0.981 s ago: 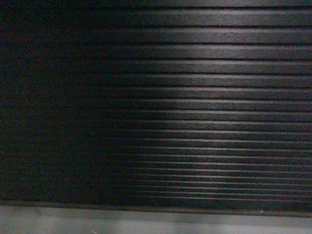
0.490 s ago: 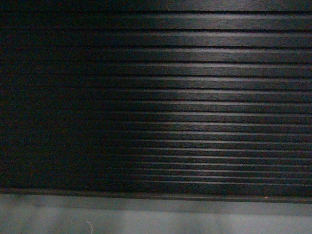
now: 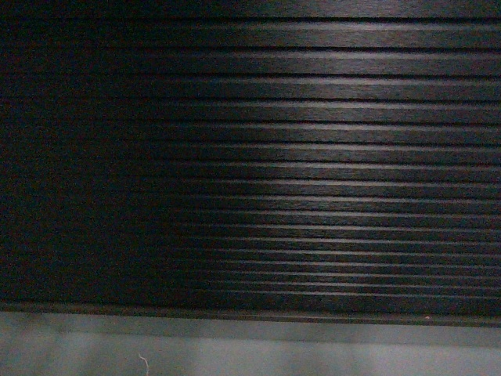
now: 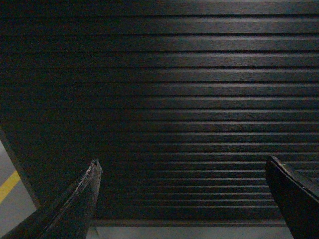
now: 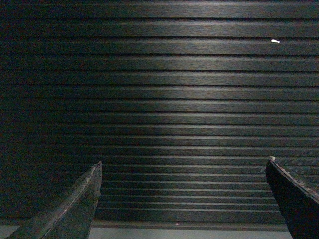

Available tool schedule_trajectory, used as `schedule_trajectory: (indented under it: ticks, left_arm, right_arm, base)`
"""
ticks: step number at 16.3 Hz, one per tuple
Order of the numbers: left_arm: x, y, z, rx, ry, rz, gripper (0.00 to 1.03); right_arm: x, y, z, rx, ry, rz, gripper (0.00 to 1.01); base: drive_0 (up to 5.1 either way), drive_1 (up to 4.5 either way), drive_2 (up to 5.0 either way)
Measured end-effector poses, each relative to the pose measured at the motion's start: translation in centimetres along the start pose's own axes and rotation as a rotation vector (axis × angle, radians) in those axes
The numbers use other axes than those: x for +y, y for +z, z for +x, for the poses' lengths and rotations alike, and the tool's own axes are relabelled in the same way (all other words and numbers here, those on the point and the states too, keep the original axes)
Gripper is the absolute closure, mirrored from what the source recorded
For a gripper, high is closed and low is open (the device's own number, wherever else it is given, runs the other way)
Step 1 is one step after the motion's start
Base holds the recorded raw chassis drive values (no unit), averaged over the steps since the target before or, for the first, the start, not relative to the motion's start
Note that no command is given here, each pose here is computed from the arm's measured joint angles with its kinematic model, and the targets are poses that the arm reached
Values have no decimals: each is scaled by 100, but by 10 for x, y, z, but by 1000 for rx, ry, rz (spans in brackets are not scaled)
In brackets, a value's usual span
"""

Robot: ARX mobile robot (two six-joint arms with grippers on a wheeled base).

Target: Place dark red mango on scale at checkout

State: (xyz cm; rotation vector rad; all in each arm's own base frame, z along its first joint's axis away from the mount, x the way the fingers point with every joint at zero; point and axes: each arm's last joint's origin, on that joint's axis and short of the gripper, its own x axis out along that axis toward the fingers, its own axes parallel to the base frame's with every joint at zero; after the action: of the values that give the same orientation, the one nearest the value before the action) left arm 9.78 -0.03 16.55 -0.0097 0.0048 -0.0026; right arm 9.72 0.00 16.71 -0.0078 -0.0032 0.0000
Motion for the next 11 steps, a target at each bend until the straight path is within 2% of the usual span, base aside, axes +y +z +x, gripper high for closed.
schedule_trajectory:
  ticks: [11]
  left_arm:
    - [0,0,0,0,0,0,5]
  right_arm:
    - [0,0,0,0,0,0,3]
  base:
    - [0,0,0]
